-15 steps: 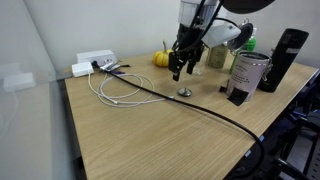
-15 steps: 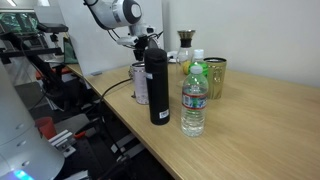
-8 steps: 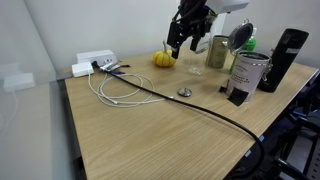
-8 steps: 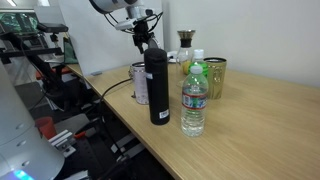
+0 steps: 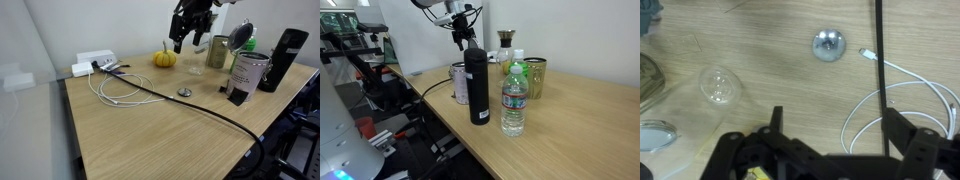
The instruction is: Remove the silver lid on top of the round bottle and put it on the table
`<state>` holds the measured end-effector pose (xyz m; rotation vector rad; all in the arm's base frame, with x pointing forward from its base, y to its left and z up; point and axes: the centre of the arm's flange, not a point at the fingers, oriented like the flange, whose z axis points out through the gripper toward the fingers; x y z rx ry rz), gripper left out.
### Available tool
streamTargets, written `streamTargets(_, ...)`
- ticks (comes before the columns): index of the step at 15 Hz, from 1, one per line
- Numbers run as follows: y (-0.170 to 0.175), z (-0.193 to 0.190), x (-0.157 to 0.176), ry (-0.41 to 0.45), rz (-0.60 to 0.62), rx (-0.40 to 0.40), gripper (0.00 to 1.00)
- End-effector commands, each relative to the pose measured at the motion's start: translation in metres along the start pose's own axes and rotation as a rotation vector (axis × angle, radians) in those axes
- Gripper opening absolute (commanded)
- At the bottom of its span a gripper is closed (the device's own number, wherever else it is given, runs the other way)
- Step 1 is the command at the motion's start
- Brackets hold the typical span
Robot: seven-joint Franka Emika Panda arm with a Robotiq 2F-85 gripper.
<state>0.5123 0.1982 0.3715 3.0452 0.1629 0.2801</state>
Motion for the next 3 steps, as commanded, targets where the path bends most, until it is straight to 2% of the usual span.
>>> streamTargets(1, 0.0000, 0.0000, 0.0000, 0.000, 0.000, 0.000, 1.00)
streamTargets(3, 0.0000, 0.0000, 0.0000, 0.000, 0.000, 0.000, 1.00)
